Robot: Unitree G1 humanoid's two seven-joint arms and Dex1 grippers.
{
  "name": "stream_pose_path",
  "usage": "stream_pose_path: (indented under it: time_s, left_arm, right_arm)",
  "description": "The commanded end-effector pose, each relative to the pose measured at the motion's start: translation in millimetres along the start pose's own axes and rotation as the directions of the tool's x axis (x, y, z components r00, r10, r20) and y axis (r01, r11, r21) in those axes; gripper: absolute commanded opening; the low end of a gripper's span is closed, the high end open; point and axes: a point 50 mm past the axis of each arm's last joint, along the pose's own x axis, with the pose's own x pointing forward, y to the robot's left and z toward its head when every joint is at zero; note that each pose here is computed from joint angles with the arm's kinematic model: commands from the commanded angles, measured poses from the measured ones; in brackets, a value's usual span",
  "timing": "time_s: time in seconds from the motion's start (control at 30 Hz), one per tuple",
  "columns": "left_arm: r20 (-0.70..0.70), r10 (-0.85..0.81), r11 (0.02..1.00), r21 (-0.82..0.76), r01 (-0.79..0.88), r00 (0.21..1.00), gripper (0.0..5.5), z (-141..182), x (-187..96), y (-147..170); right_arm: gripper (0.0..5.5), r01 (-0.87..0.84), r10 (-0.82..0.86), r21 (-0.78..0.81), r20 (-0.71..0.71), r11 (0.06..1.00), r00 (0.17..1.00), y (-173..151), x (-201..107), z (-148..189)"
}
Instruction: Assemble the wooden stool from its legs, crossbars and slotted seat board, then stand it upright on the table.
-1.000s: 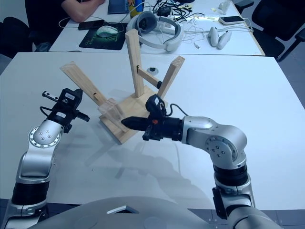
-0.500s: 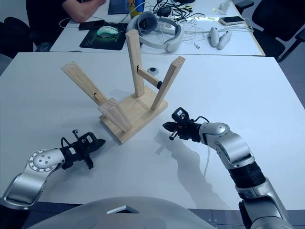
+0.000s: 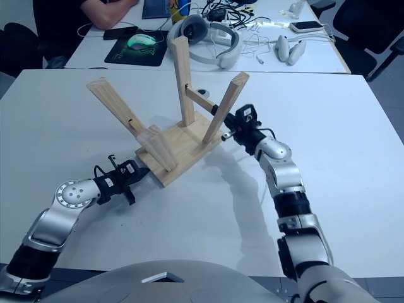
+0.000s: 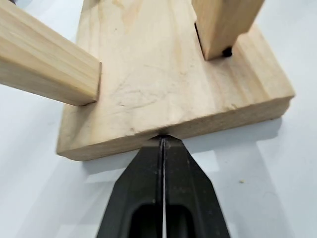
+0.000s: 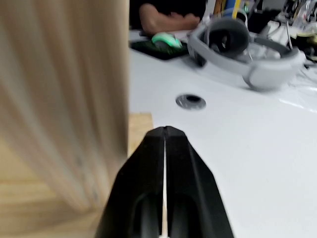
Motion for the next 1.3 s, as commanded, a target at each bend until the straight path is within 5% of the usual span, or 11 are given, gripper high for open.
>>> stream_pose_path:
  time_s: [0.03,0.4,0.67,0.97,1.3]
  left_arm:
    - [0.007,-0.019,1.0,0.014,0.019,1.0,0.02,1.4,5.7,-3.9]
    - [-0.037,0.046,0.999,0.015,-0.046,0.998,0.02,-14.9,0.5,11.6]
    - [-0.058,0.127,0.991,0.05,-0.125,0.99,0.02,-21.7,-8.7,42.3]
    - [0.015,0.09,0.995,0.052,-0.091,0.996,0.02,-3.6,-5.2,30.0]
    - [0.066,0.02,0.999,0.038,-0.022,0.998,0.02,14.8,3.9,3.8]
  right_arm:
    - [0.0,-0.059,0.059,0.018,0.005,0.998,0.998,1.5,6.5,-6.9]
    - [0.0,-0.315,0.314,0.035,0.015,0.949,0.949,13.2,-2.2,-11.3]
    - [0.0,-0.609,0.614,0.082,-0.121,0.789,0.78,52.9,-38.7,-17.1]
    - [0.0,-0.49,0.482,0.039,-0.267,0.871,0.835,31.8,-65.0,-29.3]
    - [0.0,-0.495,0.447,-0.086,-0.321,0.864,0.835,8.3,-40.9,-28.1]
